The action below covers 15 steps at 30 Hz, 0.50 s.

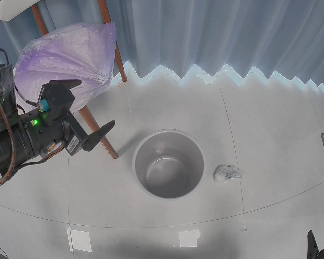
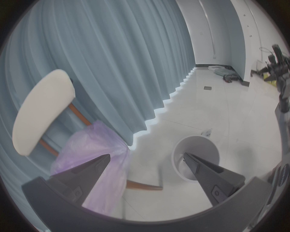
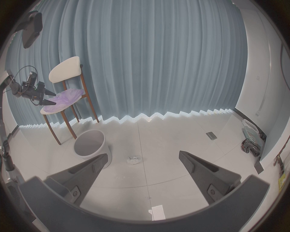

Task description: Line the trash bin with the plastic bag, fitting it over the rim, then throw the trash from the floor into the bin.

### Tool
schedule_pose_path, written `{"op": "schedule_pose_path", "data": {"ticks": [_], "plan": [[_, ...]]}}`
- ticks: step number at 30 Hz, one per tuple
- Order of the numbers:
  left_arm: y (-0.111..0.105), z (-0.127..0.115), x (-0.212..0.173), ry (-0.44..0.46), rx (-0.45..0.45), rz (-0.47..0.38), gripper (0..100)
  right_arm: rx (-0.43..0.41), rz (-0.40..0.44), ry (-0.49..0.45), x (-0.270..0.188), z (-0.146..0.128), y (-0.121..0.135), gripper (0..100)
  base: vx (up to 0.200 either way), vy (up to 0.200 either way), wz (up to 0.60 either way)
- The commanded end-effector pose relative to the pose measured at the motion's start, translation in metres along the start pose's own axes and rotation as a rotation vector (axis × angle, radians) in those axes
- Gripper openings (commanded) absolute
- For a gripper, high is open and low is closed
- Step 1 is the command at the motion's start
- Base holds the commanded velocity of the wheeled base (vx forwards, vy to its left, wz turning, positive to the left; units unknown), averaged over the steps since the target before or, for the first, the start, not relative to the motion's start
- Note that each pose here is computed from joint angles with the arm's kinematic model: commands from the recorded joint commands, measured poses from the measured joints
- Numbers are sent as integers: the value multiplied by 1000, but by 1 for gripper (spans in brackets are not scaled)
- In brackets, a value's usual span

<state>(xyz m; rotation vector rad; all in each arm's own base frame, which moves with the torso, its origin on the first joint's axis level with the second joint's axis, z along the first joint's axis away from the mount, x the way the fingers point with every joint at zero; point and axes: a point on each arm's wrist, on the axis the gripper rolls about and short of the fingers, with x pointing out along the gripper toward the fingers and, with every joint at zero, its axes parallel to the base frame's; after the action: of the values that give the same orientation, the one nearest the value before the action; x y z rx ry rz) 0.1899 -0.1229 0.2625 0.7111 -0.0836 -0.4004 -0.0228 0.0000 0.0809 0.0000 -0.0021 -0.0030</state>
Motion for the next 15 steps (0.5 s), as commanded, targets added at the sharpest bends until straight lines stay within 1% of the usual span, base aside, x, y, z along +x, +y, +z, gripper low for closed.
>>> {"op": "schedule_pose_path", "data": {"ticks": [1, 5, 9, 10, 11, 12, 15], "plan": [[-5, 0, 17, -28, 98, 36, 100, 0, 0, 1, 0, -5, 0, 100, 0, 0, 0], [-2, 5, 25, -62, 193, 80, 100, 0, 0, 1, 0, -5, 0, 100, 0, 0, 0], [-3, 5, 32, -62, 313, 98, 100, 0, 0, 1, 0, -5, 0, 100, 0, 0, 0], [-4, 5, 33, -62, 319, 98, 100, 0, 0, 1, 0, -5, 0, 100, 0, 0, 0], [-2, 5, 32, -59, 394, 124, 100, 0, 0, 1, 0, -5, 0, 100, 0, 0, 0], [-1, 5, 32, -50, 437, 140, 100, 0, 0, 1, 0, -5, 0, 100, 0, 0, 0], [0, 2, 32, 5, 522, 188, 100, 0, 0, 1, 0, -5, 0, 100, 0, 0, 0]]}}
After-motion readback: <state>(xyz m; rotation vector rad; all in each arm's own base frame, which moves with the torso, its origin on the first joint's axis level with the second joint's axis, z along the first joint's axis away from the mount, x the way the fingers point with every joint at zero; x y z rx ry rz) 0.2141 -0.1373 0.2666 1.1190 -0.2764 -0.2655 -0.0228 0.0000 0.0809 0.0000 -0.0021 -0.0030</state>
